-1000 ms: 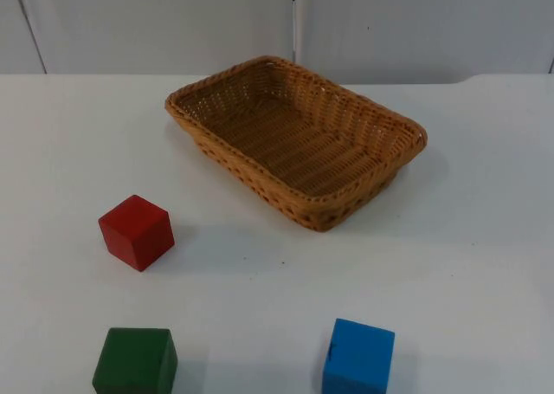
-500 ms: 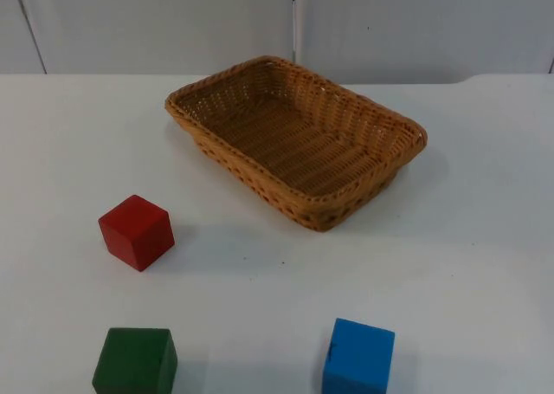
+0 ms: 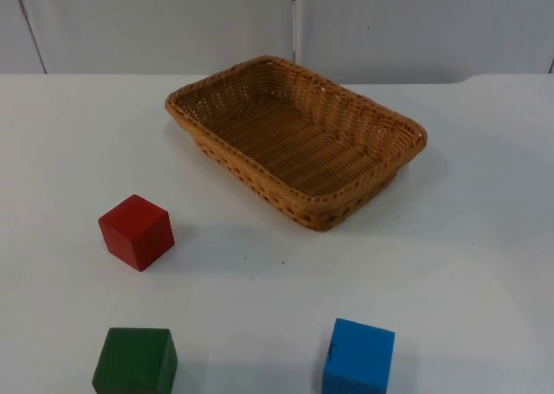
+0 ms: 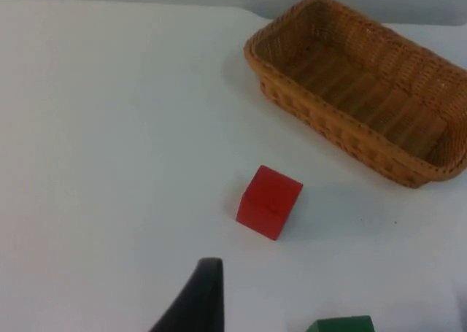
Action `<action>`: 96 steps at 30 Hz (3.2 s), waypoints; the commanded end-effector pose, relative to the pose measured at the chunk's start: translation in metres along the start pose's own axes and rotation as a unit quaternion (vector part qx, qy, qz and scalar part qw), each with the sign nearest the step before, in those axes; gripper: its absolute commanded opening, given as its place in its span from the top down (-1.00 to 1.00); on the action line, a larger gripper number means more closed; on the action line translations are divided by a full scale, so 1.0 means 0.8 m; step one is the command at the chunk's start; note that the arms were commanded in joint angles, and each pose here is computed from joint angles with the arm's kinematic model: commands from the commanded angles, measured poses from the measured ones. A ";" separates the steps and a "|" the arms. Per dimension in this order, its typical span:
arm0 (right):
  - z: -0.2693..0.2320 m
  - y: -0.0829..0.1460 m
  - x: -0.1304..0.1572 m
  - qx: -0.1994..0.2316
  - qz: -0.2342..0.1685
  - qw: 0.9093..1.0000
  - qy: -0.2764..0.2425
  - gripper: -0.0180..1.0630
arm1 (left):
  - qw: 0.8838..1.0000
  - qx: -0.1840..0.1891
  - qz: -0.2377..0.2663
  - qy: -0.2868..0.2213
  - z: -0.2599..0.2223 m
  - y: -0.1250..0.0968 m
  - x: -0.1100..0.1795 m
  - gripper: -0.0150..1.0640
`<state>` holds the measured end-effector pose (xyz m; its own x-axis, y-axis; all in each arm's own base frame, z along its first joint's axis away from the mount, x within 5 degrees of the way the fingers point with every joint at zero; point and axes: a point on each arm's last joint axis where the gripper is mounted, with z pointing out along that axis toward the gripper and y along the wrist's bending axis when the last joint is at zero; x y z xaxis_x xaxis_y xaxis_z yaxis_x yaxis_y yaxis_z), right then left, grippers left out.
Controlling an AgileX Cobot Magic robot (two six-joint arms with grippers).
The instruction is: Pick up one cube with each hand and place exactly two cubes into the same basket, leaving the remaining cube outside.
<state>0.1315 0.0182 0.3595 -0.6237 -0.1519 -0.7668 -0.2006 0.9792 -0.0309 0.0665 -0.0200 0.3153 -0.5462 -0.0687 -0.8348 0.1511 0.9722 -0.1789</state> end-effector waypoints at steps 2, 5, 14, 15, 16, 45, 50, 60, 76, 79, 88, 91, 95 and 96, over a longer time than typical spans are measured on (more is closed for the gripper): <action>0.012 -0.002 -0.009 -0.001 0.001 1.000 0.005 -0.98 | 1.000 0.001 0.011 -0.012 -0.002 -0.002 -0.021 -0.97; 0.030 -0.003 -0.012 -0.004 0.000 1.000 0.027 -0.98 | 1.000 0.000 0.015 -0.004 0.001 -0.003 -0.037 -0.97; 0.050 -0.004 -0.025 -0.010 -0.023 1.000 0.001 -0.98 | 0.999 -0.002 0.024 0.037 0.026 0.000 -0.052 -0.97; 0.050 -0.004 -0.026 -0.009 -0.023 1.000 -0.002 -0.98 | 0.999 -0.003 0.026 0.045 0.031 0.001 -0.053 -0.97; 0.050 -0.004 -0.028 -0.008 -0.025 1.000 -0.009 -0.98 | 0.998 -0.001 0.029 0.051 0.034 0.001 -0.053 -0.97; 0.091 0.024 -0.040 -0.150 -0.093 0.984 -0.014 -0.98 | 0.974 0.063 0.053 0.213 0.102 -0.002 -0.084 -0.97; 0.106 0.031 -0.054 -0.187 -0.092 0.978 0.008 -0.98 | 0.972 0.070 0.048 0.221 0.109 -0.003 -0.083 -0.97; 0.137 0.112 -0.080 -0.250 -0.242 0.937 0.038 -0.98 | 0.967 0.073 0.043 0.240 0.116 -0.002 -0.080 -0.97; 0.189 0.219 -0.032 -0.287 -0.399 0.862 0.127 -0.98 | 0.945 0.090 0.108 0.297 0.147 -0.047 -0.061 -0.97; 0.195 0.219 -0.030 -0.281 -0.410 0.858 0.132 -0.98 | 0.939 0.085 0.114 0.314 0.162 -0.056 -0.054 -0.97; 0.197 0.219 -0.030 -0.276 -0.416 0.857 0.130 -0.98 | 0.930 0.063 0.121 0.341 0.194 -0.063 -0.023 -0.97; 0.197 0.218 -0.030 -0.277 -0.426 0.852 0.128 -0.98 | 0.937 0.057 0.107 0.328 0.203 -0.059 -0.009 -0.97; 0.198 0.219 -0.029 -0.278 -0.426 0.851 0.130 -0.98 | 0.938 0.052 0.095 0.328 0.206 -0.057 -0.001 -0.97; 0.199 0.219 -0.029 -0.278 -0.426 0.851 0.131 -0.98 | 0.939 0.051 0.092 0.327 0.207 -0.056 0.000 -0.97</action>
<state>0.2304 0.2134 0.2680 -0.2217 -0.8683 -0.4436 -0.9429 0.3069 -0.1293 0.1953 -0.0997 0.2399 -0.8857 0.3059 -0.3493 0.3706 0.9190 -0.1348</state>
